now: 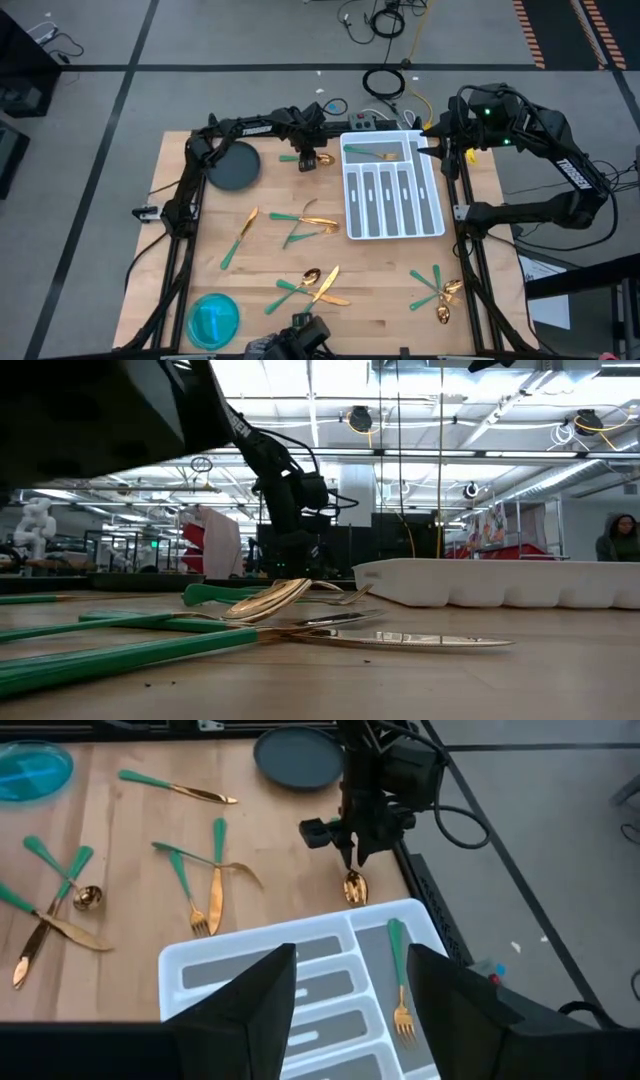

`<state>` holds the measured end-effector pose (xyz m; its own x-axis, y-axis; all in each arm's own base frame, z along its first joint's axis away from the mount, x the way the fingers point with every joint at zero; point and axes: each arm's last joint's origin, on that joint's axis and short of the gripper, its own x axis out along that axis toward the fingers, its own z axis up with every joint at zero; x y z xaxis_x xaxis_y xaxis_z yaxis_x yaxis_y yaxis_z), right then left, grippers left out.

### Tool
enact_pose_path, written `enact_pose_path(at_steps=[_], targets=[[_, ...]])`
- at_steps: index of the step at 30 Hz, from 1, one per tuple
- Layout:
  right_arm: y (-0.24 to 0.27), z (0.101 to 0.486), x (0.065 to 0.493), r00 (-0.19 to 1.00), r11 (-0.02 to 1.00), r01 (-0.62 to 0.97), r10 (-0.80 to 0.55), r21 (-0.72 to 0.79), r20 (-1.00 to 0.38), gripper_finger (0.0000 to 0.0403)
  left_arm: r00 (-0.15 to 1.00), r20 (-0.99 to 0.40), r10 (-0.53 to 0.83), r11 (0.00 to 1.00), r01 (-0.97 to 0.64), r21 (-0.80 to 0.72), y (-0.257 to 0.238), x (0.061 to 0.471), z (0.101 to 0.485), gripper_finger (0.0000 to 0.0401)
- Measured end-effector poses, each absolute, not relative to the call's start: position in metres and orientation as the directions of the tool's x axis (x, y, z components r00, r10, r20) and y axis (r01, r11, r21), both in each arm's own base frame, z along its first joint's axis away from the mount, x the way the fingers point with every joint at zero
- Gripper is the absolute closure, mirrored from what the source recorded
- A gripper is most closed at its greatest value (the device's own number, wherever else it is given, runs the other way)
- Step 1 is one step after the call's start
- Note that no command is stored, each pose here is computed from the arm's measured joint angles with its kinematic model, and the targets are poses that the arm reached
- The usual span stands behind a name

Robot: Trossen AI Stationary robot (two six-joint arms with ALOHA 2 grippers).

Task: Sort silverware
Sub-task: Put the green knife into the silverware tray

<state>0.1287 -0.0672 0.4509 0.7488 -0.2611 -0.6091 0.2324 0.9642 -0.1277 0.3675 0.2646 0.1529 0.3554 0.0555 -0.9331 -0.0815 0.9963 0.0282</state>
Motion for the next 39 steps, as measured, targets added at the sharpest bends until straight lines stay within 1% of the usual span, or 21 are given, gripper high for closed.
enact_pose_path(at_steps=[4, 7, 10, 16, 19, 22, 24, 27, 30, 32, 35, 37, 39], targets=[[-0.067, 0.451, 0.129, 0.75, 0.964, 0.231, -0.262, -0.13, -0.608, 0.0215, 0.368, -0.928, 0.064, 0.996, -0.083, 0.036, 0.267, 0.371, 0.147, 0.0294], [-0.067, 0.451, 0.129, 0.75, 0.964, 0.231, -0.262, -0.13, -0.608, 0.0215, 0.353, -0.934, 0.052, 0.996, -0.084, 0.024, 0.266, 0.37, 0.144, 0.0297], [-0.067, 0.451, 0.128, 0.747, 0.964, 0.231, -0.261, -0.129, -0.611, 0.0215, 0.353, -0.934, 0.05, 0.993, -0.118, 0.009, 0.265, 0.37, 0.145, 0.0298], [-0.067, 0.451, 0.128, 0.746, 0.964, 0.231, -0.261, -0.129, -0.613, 0.0215, 0.387, -0.917, 0.094, 0.991, -0.129, 0.047, 0.266, 0.363, 0.174, 0.0299], [-0.067, 0.451, 0.128, 0.746, 0.964, 0.23, -0.261, -0.13, -0.612, 0.0215, 0.379, -0.92, 0.102, 0.99, -0.13, 0.057, 0.267, 0.357, 0.183, 0.0299], [-0.067, 0.451, 0.128, 0.746, 0.965, 0.229, -0.261, -0.131, -0.613, 0.0215, 0.343, -0.936, 0.082, 0.988, -0.152, 0.031, 0.261, 0.348, 0.21, 0.0299], [-0.067, 0.45, 0.128, 0.746, 0.965, 0.229, -0.261, -0.131, -0.613, 0.0215, 0.335, -0.942, 0.023, 0.983, -0.181, -0.041, 0.251, 0.339, 0.233, 0.0299], [-0.067, 0.45, 0.128, 0.745, 0.964, 0.23, -0.261, -0.131, -0.614, 0.0215, 0.335, -0.938, -0.088, 0.95, -0.253, -0.18, 0.226, 0.323, 0.265, 0.0299], [-0.067, 0.45, 0.128, 0.745, 0.963, 0.239, -0.262, -0.121, -0.614, 0.0215, 0.339, -0.933, -0.122, 0.925, -0.303, -0.231, 0.188, 0.307, 0.291, 0.0299], [-0.067, 0.45, 0.128, 0.745, 0.963, 0.245, -0.262, -0.114, -0.614, 0.0215, 0.39, -0.919, -0.057, 0.919, -0.339, -0.201, 0.16, 0.297, 0.306, 0.0299], [-0.067, 0.45, 0.128, 0.744, 0.963, 0.246, -0.261, -0.112, -0.615, 0.0215, 0.426, -0.896, 0.121, 0.879, -0.465, -0.102, 0.115, 0.271, 0.316, 0.0299], [-0.067, 0.45, 0.128, 0.744, 0.963, 0.245, -0.26, -0.111, -0.615, 0.0215, 0.42, -0.878, 0.228, 0.807, -0.586, -0.07, 0.089, 0.249, 0.315, 0.0299], [-0.067, 0.45, 0.128, 0.745, 0.963, 0.245, -0.26, -0.111, -0.615, 0.0215, 0.389, -0.881, 0.269, 0.724, -0.685, -0.082, 0.067, 0.226, 0.306, 0.0299]])
